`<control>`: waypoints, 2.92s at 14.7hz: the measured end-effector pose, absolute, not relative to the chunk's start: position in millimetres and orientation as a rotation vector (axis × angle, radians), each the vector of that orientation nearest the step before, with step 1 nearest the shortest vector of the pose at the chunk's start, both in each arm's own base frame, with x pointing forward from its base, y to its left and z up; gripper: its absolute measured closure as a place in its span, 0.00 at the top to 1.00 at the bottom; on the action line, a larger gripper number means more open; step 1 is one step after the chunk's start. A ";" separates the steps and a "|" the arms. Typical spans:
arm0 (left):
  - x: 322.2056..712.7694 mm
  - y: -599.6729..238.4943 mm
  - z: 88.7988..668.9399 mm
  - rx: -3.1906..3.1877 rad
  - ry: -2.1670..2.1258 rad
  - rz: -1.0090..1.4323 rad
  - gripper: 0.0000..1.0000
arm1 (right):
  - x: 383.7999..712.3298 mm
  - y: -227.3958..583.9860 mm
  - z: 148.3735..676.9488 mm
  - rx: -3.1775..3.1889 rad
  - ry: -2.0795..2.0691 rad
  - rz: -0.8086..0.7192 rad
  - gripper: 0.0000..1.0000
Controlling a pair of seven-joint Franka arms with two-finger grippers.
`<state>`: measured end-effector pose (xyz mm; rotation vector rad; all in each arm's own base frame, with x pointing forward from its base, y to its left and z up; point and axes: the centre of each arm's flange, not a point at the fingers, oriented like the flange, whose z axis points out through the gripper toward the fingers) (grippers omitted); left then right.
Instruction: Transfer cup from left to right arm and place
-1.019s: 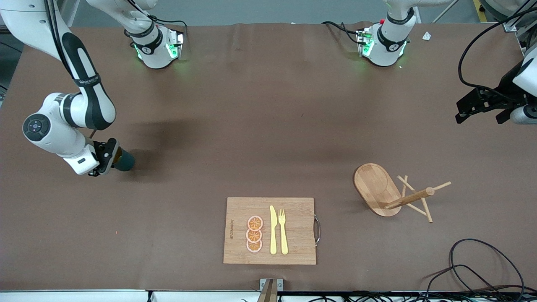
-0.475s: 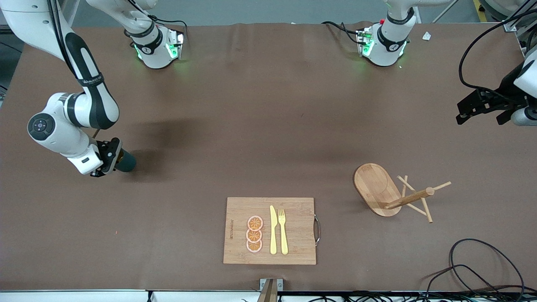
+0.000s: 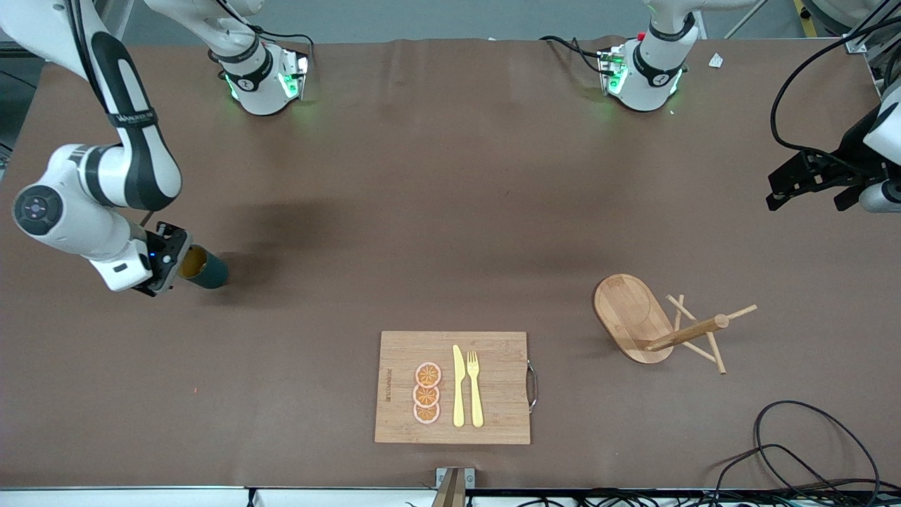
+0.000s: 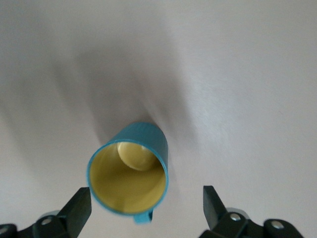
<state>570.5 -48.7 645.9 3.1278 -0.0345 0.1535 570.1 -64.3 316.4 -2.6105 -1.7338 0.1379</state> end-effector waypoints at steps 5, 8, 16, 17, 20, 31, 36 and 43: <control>570.5 -48.4 646.0 3.128 -0.034 0.154 1.00 | 570.5 -53.5 379.7 -2.839 -1.298 0.202 1.00; 570.6 -47.3 646.0 3.128 -0.031 0.154 1.00 | 580.5 -38.1 425.4 -2.975 -0.952 0.263 1.00; 570.7 -46.6 646.1 3.128 -0.021 0.154 1.00 | 591.3 -38.3 507.1 -3.169 -0.127 0.245 1.00; 570.7 -46.5 646.1 3.128 -0.021 0.154 1.00 | 591.2 -40.8 515.6 -3.175 -0.049 0.243 1.00; 570.7 -46.4 646.2 3.128 -0.026 0.154 1.00 | 590.2 -52.8 542.6 -3.179 0.044 0.230 1.00; 573.5 -46.5 648.0 3.126 -0.026 0.167 1.00 | 594.0 -64.4 590.6 -3.190 0.083 0.101 1.00; 573.8 -46.4 648.1 3.126 -0.026 0.168 1.00 | 587.6 -55.8 585.1 -3.118 0.075 0.197 1.00; 574.0 -46.4 648.3 3.126 -0.026 0.168 1.00 | 552.8 -49.9 630.0 -3.113 0.053 0.209 1.00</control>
